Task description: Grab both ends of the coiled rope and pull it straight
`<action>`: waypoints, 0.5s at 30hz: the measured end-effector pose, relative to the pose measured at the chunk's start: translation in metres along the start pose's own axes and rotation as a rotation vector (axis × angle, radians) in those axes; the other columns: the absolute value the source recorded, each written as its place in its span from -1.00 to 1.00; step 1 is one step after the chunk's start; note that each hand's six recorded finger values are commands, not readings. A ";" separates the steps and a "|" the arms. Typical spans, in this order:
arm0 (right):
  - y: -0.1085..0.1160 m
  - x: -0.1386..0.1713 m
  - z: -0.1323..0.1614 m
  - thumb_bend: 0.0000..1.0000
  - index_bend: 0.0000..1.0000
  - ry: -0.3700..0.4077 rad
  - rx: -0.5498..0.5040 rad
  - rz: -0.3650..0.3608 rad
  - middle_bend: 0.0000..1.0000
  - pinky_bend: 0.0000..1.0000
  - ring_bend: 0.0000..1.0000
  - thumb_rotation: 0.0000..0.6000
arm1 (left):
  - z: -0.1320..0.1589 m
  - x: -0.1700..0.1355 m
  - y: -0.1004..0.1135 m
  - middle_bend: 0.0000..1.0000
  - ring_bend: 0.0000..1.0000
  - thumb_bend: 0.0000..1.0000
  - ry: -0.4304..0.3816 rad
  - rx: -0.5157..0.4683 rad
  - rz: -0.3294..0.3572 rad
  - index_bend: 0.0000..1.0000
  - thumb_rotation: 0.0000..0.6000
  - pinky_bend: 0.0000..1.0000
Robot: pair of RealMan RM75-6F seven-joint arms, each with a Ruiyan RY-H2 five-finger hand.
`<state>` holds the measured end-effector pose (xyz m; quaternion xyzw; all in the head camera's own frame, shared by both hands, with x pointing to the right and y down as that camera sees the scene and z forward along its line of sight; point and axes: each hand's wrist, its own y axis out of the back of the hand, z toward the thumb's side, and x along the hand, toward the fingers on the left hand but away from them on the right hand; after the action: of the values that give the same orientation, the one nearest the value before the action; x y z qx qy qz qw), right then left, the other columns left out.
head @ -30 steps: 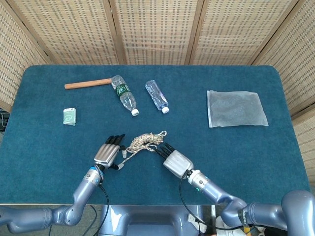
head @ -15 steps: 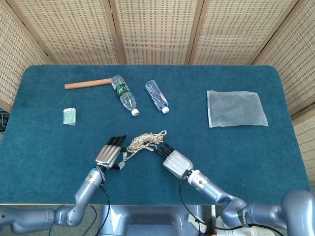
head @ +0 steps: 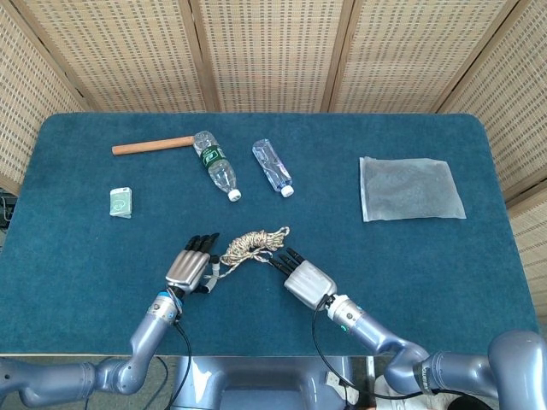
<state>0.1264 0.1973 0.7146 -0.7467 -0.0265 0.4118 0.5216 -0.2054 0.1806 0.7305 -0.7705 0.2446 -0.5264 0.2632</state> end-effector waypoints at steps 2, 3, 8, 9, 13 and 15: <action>0.000 0.000 0.000 0.17 0.29 0.000 0.000 0.000 -1.00 -1.00 -1.00 1.00 | 0.000 0.000 0.001 -1.00 -1.00 -0.15 0.001 0.004 0.005 0.32 1.00 -1.00; 0.000 0.000 0.000 0.17 0.29 0.000 0.000 0.000 -1.00 -1.00 -1.00 1.00 | 0.000 0.000 0.001 -1.00 -1.00 -0.15 0.001 0.006 0.006 0.34 1.00 -1.00; 0.000 0.000 0.000 0.17 0.29 -0.001 -0.002 -0.002 -1.00 -1.00 -1.00 1.00 | -0.002 0.000 0.003 -1.00 -1.00 -0.15 0.006 0.017 0.017 0.40 1.00 -1.00; 0.001 0.000 0.000 0.17 0.29 -0.001 -0.003 -0.004 -1.00 -1.00 -1.00 1.00 | -0.002 0.000 0.004 -1.00 -1.00 -0.14 0.007 0.019 0.018 0.41 1.00 -1.00; 0.003 0.001 -0.003 0.17 0.29 -0.008 -0.007 -0.014 -1.00 -1.00 -1.00 1.00 | -0.009 0.001 0.008 -1.00 -1.00 -0.14 0.019 0.038 0.031 0.44 1.00 -1.00; 0.005 0.002 -0.006 0.17 0.29 -0.014 -0.009 -0.022 -1.00 -1.00 -1.00 1.00 | -0.013 0.001 0.012 -1.00 -1.00 -0.14 0.024 0.050 0.043 0.45 1.00 -1.00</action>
<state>0.1297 0.1909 0.7098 -0.7457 -0.0401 0.4114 0.5225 -0.2183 0.1689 0.7275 -0.7518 0.2511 -0.5360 0.2907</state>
